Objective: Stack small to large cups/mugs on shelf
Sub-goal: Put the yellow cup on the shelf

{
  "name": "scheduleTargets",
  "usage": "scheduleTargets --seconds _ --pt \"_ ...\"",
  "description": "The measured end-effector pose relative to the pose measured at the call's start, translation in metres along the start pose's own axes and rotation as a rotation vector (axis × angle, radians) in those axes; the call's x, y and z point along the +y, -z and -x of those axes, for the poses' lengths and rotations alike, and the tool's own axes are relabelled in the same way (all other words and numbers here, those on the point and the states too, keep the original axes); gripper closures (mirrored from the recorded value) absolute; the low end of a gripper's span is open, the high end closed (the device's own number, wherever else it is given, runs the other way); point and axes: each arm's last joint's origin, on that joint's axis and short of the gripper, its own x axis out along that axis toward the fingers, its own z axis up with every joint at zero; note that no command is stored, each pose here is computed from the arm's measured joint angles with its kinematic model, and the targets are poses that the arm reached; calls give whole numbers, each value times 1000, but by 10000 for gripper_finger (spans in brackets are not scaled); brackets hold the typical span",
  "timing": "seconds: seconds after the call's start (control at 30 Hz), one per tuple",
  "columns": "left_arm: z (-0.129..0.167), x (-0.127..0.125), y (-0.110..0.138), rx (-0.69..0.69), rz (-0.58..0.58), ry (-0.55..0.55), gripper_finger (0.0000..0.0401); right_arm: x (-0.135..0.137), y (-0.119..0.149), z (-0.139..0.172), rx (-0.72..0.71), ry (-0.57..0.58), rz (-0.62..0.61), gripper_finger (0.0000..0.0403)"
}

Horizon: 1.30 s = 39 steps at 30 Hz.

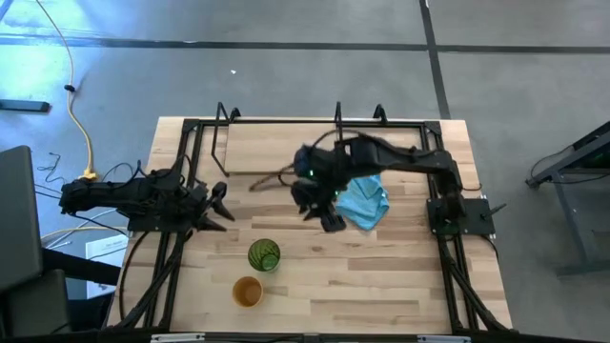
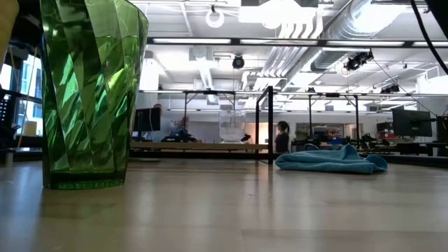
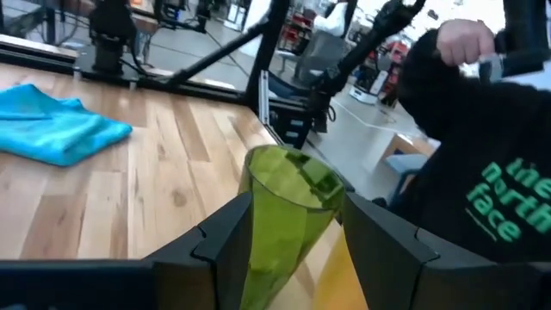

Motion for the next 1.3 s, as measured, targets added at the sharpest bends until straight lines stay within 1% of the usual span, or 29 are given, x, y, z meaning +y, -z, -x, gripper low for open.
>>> scheduleTargets --seconds 0.13,0.3,0.5,0.6,0.7,0.8,1.0,1.13,1.2,1.3 --pt "0 -1 -5 -50 -8 13 233 17 -6 -1 -29 -19 65 311" --pt "-3 -6 -12 -98 -32 87 233 33 -10 5 -73 -30 124 311" --pt "-14 -14 -16 -123 -93 157 233 50 -17 29 -186 -17 218 311" --pt "-21 -19 -17 -97 -120 152 233 57 -20 44 -256 -4 272 311" --pt "-28 -25 -20 -70 -153 147 233 65 -22 59 -320 10 303 311" --pt "-35 -31 -23 -20 -160 135 233 72 -20 76 -367 16 321 311" --pt "-49 -46 -26 111 -170 55 233 87 -16 105 -444 25 373 311" --pt "-58 -58 -29 173 -191 27 233 95 -13 127 -514 41 414 311" --pt "-62 -65 -32 200 -201 18 233 98 -10 138 -540 80 414 311" --pt "-66 -76 -37 249 -190 -17 233 99 -6 152 -557 182 389 311"
